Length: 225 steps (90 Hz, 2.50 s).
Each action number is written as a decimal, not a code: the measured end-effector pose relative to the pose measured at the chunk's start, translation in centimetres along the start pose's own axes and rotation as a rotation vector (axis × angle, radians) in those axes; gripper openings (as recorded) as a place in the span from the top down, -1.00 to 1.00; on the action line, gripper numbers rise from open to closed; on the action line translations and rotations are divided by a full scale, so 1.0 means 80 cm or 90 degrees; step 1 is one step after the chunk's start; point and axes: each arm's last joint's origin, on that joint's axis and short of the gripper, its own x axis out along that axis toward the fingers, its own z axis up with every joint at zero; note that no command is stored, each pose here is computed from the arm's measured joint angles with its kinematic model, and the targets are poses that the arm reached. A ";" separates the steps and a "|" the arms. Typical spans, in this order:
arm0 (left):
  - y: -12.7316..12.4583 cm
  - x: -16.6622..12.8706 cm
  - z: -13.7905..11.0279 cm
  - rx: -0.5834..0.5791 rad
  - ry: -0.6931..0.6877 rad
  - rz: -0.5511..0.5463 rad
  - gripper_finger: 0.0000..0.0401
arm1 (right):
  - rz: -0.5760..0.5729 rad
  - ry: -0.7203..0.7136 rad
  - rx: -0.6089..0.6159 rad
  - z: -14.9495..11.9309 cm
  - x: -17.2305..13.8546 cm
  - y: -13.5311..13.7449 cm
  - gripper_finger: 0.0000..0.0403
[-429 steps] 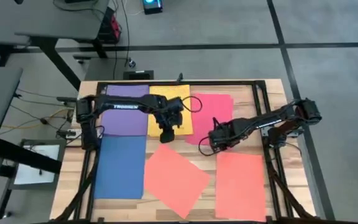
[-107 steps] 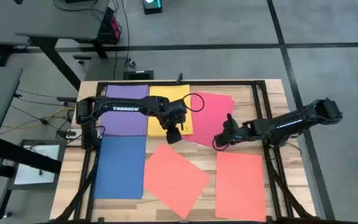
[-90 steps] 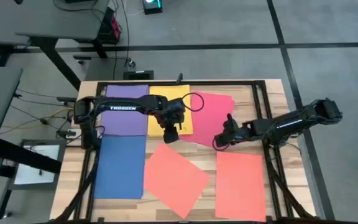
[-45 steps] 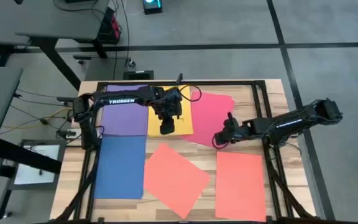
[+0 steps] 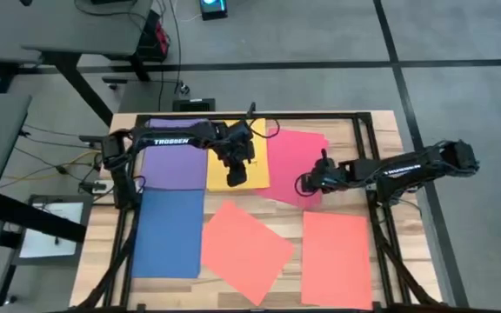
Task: Organize paper
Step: Stack the red paper on top of the red paper
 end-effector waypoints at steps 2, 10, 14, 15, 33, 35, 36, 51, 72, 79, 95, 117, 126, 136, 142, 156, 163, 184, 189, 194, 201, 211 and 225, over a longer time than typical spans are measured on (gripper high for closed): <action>0.001 0.005 -0.004 -0.014 0.002 -0.001 0.53 | -0.010 0.001 -0.004 0.001 0.000 -0.002 0.05; 0.003 0.024 -0.018 -0.066 0.013 -0.001 0.53 | -0.049 0.015 -0.015 0.002 0.001 -0.010 0.05; 0.002 0.032 -0.022 -0.084 0.001 -0.001 0.53 | -0.059 0.025 -0.028 0.003 0.001 -0.013 0.05; 0.002 0.034 -0.021 -0.087 -0.004 -0.002 0.53 | -0.059 0.027 -0.033 0.004 0.001 -0.013 0.05; -0.024 0.068 -0.010 -0.091 -0.039 -0.025 0.53 | 0.003 0.092 -0.071 -0.001 0.011 -0.016 0.05; -0.030 0.074 -0.011 -0.089 -0.030 -0.029 0.53 | 0.010 0.091 -0.072 -0.002 0.012 -0.016 0.05; -0.032 0.077 -0.012 -0.088 -0.027 -0.031 0.53 | 0.013 0.091 -0.073 -0.003 0.013 -0.017 0.05; -0.071 0.109 -0.022 -0.094 0.002 -0.036 0.53 | 0.070 0.077 -0.114 -0.005 0.014 -0.009 0.05; -0.088 0.103 -0.028 -0.131 0.030 -0.019 0.53 | 0.172 0.049 -0.157 -0.001 0.021 0.014 0.05; -0.089 0.086 -0.027 -0.132 0.030 -0.018 0.53 | 0.152 0.057 -0.165 -0.002 0.035 0.013 0.05; -0.077 0.051 -0.023 -0.129 0.021 -0.006 0.53 | 0.097 0.075 -0.200 -0.005 0.049 0.007 0.06; -0.069 0.040 -0.021 -0.124 0.009 -0.003 0.53 | -0.045 0.127 -0.234 -0.002 0.029 -0.028 0.12; -0.069 0.040 -0.020 -0.113 0.002 -0.005 0.53 | -0.066 0.131 -0.242 0.004 0.016 -0.040 0.15; -0.069 0.040 -0.017 -0.112 -0.008 -0.007 0.53 | -0.081 0.128 -0.209 0.013 -0.002 -0.047 0.18; -0.069 0.038 -0.015 -0.115 -0.009 -0.007 0.53 | -0.045 0.105 -0.193 0.022 -0.019 -0.038 0.18; -0.070 0.036 -0.009 -0.115 -0.027 -0.012 0.53 | 0.057 0.056 -0.180 0.031 -0.051 -0.021 0.19; -0.073 0.036 -0.009 -0.123 -0.030 -0.014 0.53 | 0.103 0.033 -0.176 0.036 -0.062 -0.014 0.19; -0.079 0.023 -0.006 -0.142 -0.053 -0.019 0.53 | 0.182 -0.001 -0.204 0.035 -0.069 0.000 0.44; -0.079 0.024 -0.007 -0.142 -0.045 -0.017 0.53 | 0.197 -0.015 -0.193 0.037 -0.069 0.005 0.63; -0.079 0.024 -0.008 -0.140 -0.042 -0.016 0.53 | 0.216 -0.022 -0.173 0.038 -0.068 0.011 0.84; -0.079 0.021 -0.006 -0.226 -0.029 -0.071 0.53 | 0.237 -0.023 -0.138 0.039 -0.067 0.016 0.95; -0.081 0.018 -0.003 -0.245 -0.028 -0.105 0.55 | 0.260 -0.002 -0.130 0.038 -0.067 0.020 0.87; -0.097 0.011 -0.011 -0.172 -0.016 -0.060 0.60 | 0.290 0.104 -0.069 0.022 -0.070 0.024 0.85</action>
